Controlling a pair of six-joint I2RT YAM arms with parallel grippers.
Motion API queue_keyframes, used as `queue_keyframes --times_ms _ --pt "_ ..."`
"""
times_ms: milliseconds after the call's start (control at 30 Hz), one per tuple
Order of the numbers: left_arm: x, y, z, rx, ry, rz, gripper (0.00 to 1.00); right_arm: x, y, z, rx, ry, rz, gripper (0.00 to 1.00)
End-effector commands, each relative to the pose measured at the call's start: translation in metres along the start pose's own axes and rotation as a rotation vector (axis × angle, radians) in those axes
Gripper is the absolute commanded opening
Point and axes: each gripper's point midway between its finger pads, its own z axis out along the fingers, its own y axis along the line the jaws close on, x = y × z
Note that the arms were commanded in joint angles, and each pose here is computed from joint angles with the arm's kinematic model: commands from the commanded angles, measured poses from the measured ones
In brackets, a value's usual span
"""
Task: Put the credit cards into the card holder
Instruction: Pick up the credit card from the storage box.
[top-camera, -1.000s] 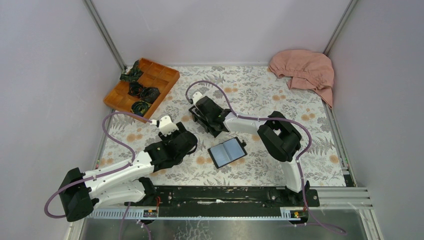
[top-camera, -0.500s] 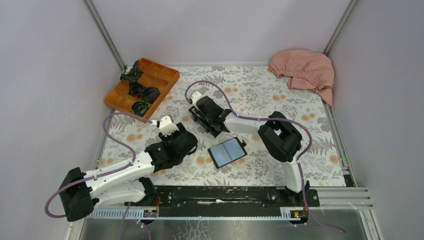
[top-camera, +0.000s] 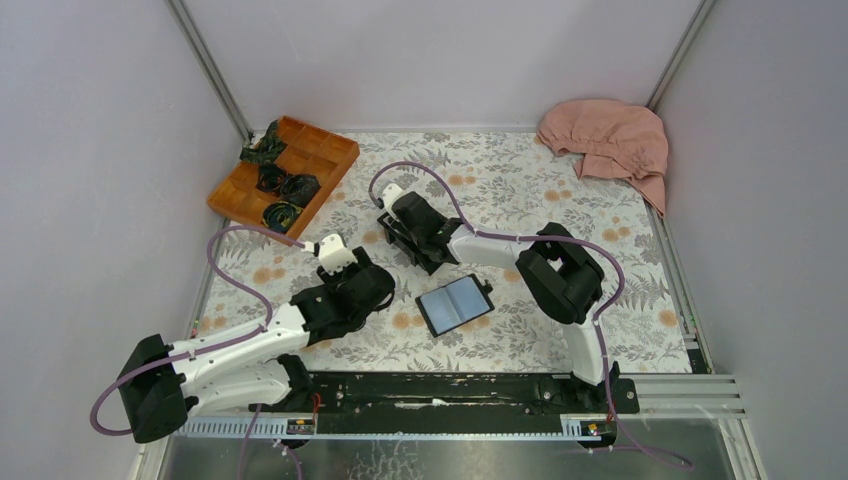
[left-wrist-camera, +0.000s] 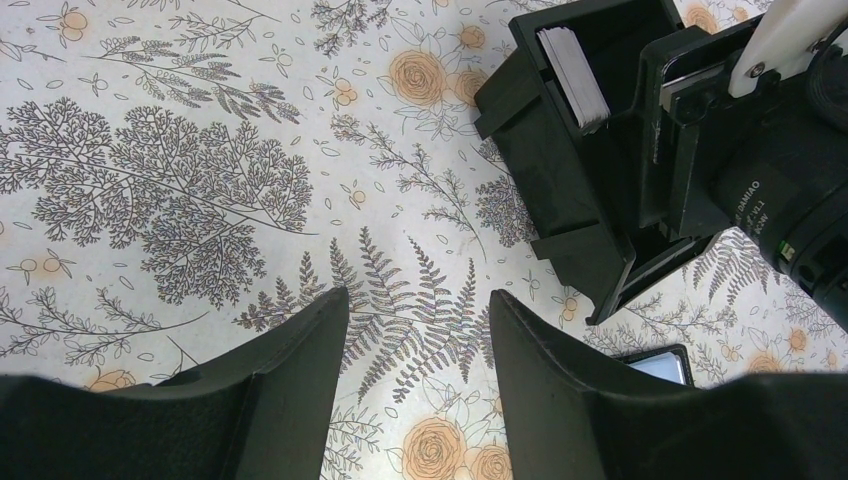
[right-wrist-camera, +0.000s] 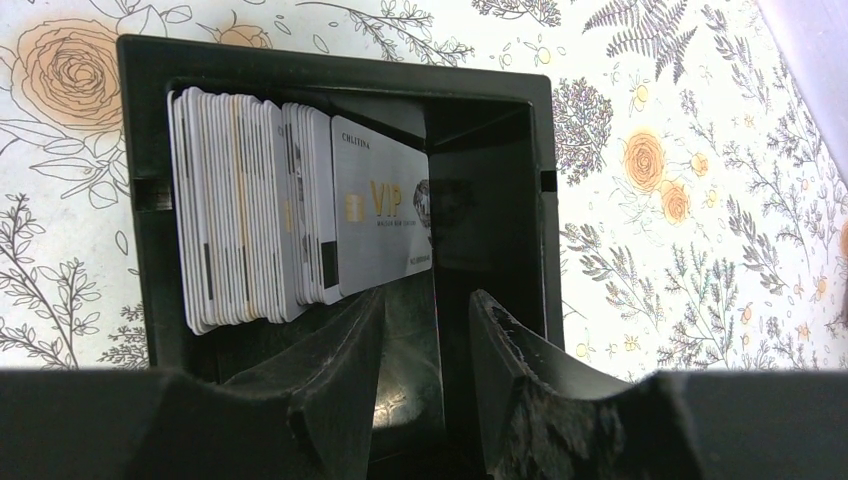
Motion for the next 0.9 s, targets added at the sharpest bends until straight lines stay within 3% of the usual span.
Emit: queue_keyframes --times_ms 0,267,633,867 --pt "-0.006 -0.003 0.002 0.008 -0.030 -0.041 0.62 -0.032 -0.009 -0.008 -0.012 -0.074 0.024 0.45" --pt "-0.005 0.000 0.003 0.000 -0.036 -0.035 0.62 -0.052 -0.010 -0.029 -0.067 -0.111 0.083 0.49" --pt "-0.007 0.000 0.002 0.003 -0.039 -0.034 0.62 -0.077 -0.042 -0.058 -0.012 -0.120 0.208 0.60" --pt "-0.007 0.000 0.003 0.000 -0.041 -0.035 0.62 -0.087 -0.043 -0.041 -0.203 -0.087 0.445 0.63"
